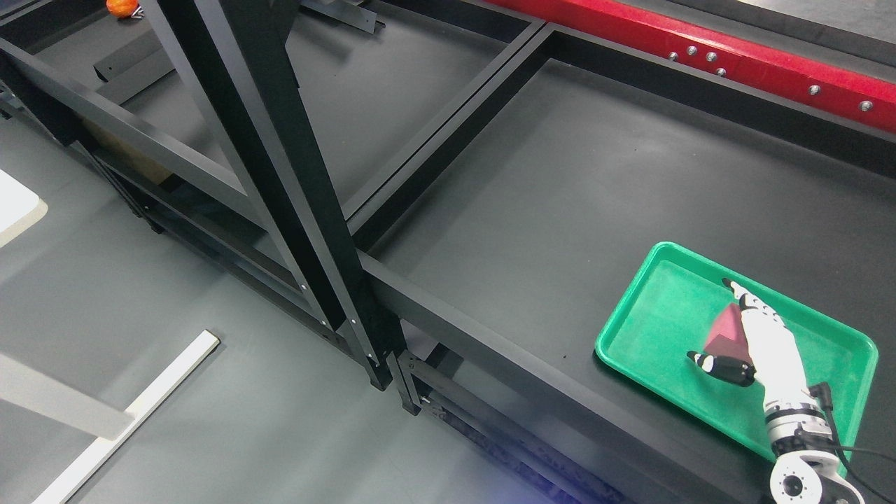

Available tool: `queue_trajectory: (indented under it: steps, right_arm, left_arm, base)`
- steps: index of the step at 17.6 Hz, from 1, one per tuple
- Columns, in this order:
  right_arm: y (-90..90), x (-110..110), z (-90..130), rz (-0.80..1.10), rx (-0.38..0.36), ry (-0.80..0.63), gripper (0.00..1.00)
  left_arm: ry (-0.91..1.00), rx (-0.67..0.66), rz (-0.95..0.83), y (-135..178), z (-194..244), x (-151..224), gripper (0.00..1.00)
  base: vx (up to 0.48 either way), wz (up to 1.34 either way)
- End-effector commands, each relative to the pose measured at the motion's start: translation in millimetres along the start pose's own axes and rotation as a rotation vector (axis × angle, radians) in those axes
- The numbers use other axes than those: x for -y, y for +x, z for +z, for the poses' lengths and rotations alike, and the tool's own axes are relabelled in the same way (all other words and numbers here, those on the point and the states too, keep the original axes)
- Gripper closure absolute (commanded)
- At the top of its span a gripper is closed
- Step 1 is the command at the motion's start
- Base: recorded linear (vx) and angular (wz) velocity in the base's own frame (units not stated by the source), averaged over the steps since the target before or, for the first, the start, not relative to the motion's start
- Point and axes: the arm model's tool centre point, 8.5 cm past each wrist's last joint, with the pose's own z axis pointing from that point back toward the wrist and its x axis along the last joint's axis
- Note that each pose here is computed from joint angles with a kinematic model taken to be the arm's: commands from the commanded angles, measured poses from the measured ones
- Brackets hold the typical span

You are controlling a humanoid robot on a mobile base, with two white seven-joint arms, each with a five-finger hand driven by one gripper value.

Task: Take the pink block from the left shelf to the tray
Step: 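Close the right hand on the pink block and lift it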

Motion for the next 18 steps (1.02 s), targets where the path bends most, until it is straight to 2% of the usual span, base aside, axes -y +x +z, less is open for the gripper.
queue_trajectory:
  steps: [1, 2, 4, 5, 6, 10, 11, 14, 18]
  right_arm:
    - [-22.2, -8, 0, 0.064, -0.06, 0.065, 0.07]
    - [-24.7, -9, 1, 0.064, -0.079, 0.069, 0.13]
    - [-27.0, -10, 2, 0.064, -0.098, 0.073, 0.33]
    - [-27.5, -11, 2, 0.064, -0.101, 0.08, 0.5]
    - [-28.4, -12, 3, 0.059, -0.104, 0.097, 0.61]
    - [-28.5, -13, 1, 0.024, -0.104, 0.14, 0.94]
    - [-28.3, -13, 1, 0.015, -0.1, 0.141, 0.98]
    - [-29.3, -9, 1, 0.012, -0.101, 0.111, 0.99]
    - [-37.8, 25, 2, 0.003, -0.106, -0.09, 0.98]
  left_arm:
    - [0.017, -0.008, -0.004, -5, 2, -12, 0.0]
    - [0.017, -0.008, -0.004, -5, 2, -12, 0.0]
    - [0.017, -0.008, -0.004, -5, 2, -12, 0.0]
    - [0.017, -0.008, -0.004, -5, 2, -12, 0.0]
    - [0.017, -0.008, -0.004, -5, 2, -12, 0.0]
    - [0.017, -0.008, -0.004, -5, 2, -12, 0.0]
    - [0.017, -0.008, -0.004, -5, 2, -12, 0.0]
    - [0.017, -0.008, -0.004, -5, 2, -12, 0.0]
    - [0.017, -0.008, -0.004, -5, 2, -12, 0.0]
  base:
    - [0.034, 0.0]
    - [0.034, 0.0]
    - [0.028, 0.0]
    - [0.026, 0.0]
    - [0.026, 0.0]
    - [0.004, 0.01]
    - [0.0, 0.0]
    - [0.004, 0.0]
    - [0.006, 0.0]
